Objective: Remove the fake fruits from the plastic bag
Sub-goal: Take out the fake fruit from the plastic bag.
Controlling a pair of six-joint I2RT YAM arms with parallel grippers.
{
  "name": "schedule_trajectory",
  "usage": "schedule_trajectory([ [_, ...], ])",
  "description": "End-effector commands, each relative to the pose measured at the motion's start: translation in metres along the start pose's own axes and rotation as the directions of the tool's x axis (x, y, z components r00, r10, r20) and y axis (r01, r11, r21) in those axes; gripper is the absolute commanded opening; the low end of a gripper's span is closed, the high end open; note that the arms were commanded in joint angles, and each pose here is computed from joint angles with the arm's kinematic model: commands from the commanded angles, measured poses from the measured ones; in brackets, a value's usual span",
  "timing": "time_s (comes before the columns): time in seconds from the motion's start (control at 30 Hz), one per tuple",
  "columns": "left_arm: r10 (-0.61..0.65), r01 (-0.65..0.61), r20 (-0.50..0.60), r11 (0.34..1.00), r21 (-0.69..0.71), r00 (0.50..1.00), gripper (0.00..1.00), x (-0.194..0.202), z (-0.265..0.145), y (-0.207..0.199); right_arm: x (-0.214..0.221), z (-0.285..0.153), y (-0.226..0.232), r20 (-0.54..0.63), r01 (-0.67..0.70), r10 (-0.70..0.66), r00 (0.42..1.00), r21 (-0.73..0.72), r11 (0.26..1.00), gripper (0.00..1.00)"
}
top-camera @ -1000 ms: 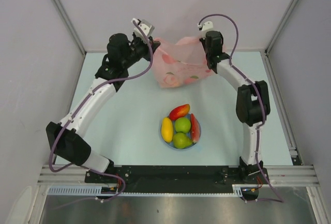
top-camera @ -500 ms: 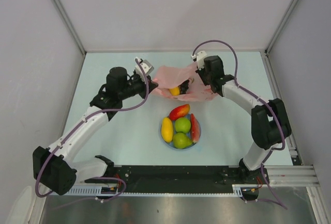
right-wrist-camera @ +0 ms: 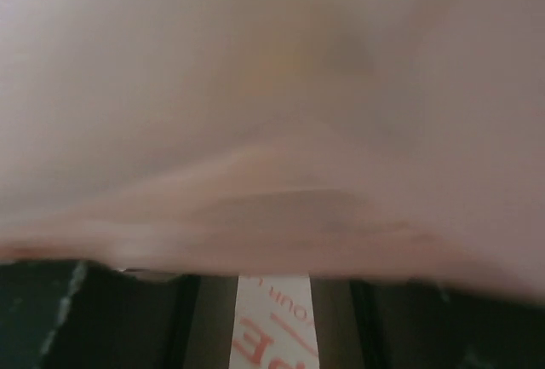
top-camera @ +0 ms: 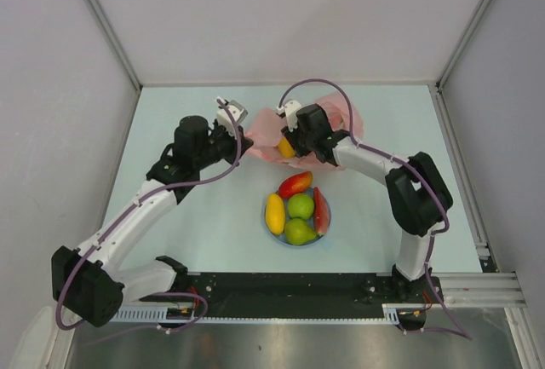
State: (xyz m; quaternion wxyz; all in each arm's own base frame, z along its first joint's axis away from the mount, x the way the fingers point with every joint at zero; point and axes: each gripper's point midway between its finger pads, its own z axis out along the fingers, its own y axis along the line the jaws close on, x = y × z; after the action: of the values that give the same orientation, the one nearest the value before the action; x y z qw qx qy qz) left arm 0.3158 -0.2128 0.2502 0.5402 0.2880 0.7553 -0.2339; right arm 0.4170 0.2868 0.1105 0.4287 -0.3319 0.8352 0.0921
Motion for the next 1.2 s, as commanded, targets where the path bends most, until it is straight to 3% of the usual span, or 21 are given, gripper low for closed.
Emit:
schedule_trajectory([
  [0.0, -0.025, 0.022, -0.046, 0.998, -0.057, 0.999, 0.0, 0.017, -0.013, 0.003, -0.018, 0.019, 0.016, 0.033, -0.037, 0.037, 0.999, -0.01, 0.999, 0.42],
  [0.33, -0.052, 0.048, -0.097, 0.998, -0.041, 0.994, 0.0, 0.042, -0.013, -0.003, -0.023, 0.062, 0.005, 0.012, -0.033, 0.032, 0.999, 0.068, 0.997, 0.52],
  [0.53, -0.056, 0.053, -0.095, 0.998, -0.031, 0.994, 0.0, 0.04, -0.008, -0.004, -0.008, 0.086, 0.0, -0.044, -0.016, 0.02, 0.999, 0.09, 0.996, 0.65],
  [0.83, -0.046, 0.044, -0.064, 0.999, -0.029, 0.997, 0.01, 0.026, -0.003, -0.002, 0.018, 0.1, -0.009, -0.116, 0.006, 0.009, 0.993, 0.132, 0.991, 0.68],
  [0.87, -0.046, 0.044, -0.064, 0.999, -0.029, 0.997, 0.0, 0.025, -0.002, -0.001, 0.017, 0.1, -0.01, -0.112, 0.014, 0.0, 0.994, 0.132, 0.991, 0.66],
  [0.9, -0.046, 0.044, -0.064, 0.999, -0.029, 0.997, 0.0, 0.025, -0.002, -0.001, 0.014, 0.1, -0.009, -0.104, 0.019, -0.007, 0.995, 0.118, 0.993, 0.54],
  [0.97, -0.047, 0.046, -0.052, 0.999, -0.028, 0.998, 0.0, 0.021, -0.001, -0.001, -0.005, 0.092, -0.009, -0.057, 0.028, -0.023, 0.998, 0.091, 0.995, 0.42],
  [1.17, -0.036, 0.036, -0.016, 0.999, -0.031, 0.999, 0.0, 0.006, 0.008, 0.002, -0.073, 0.031, 0.01, 0.086, 0.042, -0.036, 0.996, -0.077, 0.996, 0.32],
])
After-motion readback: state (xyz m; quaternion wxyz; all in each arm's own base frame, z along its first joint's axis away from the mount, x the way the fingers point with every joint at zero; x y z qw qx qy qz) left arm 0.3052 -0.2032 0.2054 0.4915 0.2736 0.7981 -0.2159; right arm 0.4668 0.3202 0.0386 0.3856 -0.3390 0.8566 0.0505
